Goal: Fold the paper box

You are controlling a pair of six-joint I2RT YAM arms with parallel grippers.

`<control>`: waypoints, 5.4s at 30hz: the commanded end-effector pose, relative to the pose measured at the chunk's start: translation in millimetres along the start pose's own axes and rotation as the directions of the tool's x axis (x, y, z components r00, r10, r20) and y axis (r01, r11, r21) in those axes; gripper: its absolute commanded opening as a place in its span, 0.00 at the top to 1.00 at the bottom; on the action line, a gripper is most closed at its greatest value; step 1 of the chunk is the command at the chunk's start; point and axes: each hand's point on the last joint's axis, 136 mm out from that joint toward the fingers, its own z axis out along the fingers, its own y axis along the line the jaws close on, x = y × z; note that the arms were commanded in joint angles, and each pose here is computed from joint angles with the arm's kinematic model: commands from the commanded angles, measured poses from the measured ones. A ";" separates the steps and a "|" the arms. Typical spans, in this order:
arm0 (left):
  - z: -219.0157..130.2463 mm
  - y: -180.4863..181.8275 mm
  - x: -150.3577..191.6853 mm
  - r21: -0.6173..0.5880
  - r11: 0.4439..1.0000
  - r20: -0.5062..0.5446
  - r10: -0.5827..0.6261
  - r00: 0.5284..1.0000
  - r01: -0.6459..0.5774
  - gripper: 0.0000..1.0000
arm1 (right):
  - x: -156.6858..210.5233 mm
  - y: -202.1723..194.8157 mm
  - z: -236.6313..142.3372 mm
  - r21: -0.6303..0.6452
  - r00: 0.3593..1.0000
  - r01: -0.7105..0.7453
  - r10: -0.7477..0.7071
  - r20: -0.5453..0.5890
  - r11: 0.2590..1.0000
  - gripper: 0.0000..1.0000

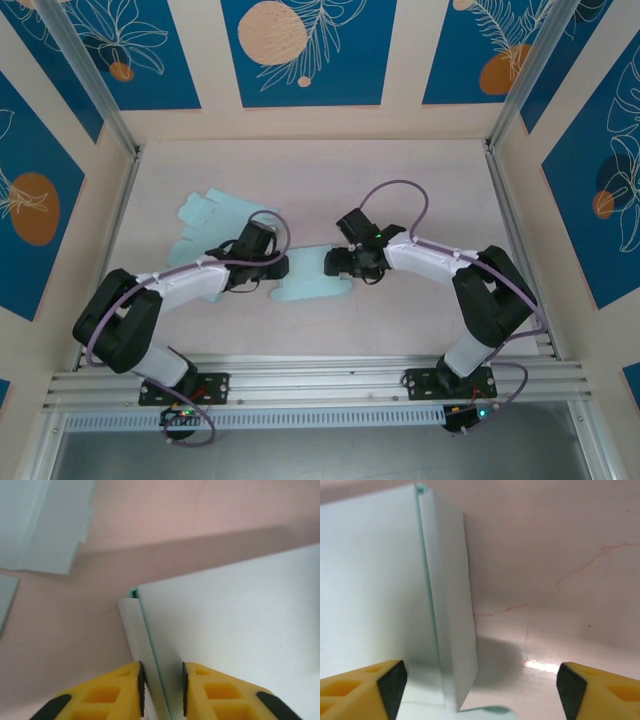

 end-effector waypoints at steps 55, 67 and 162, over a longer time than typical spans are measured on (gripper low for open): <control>-110.4 -106.4 -7.7 0.002 0.445 0.613 0.707 0.352 -0.896 0.00 | -20.5 21.7 -69.1 -0.486 0.777 -0.617 0.378 -0.504 0.619 0.63; -57.8 -111.2 2.0 -0.204 0.126 0.404 0.914 0.034 -0.971 0.00 | -13.2 24.6 -89.1 -0.451 0.685 -0.708 0.374 -0.625 0.543 0.63; 17.8 -90.2 -35.6 0.520 0.212 0.065 0.956 0.286 -0.827 0.50 | -60.2 -11.2 -98.1 -0.108 0.970 0.231 -0.219 0.109 0.967 0.65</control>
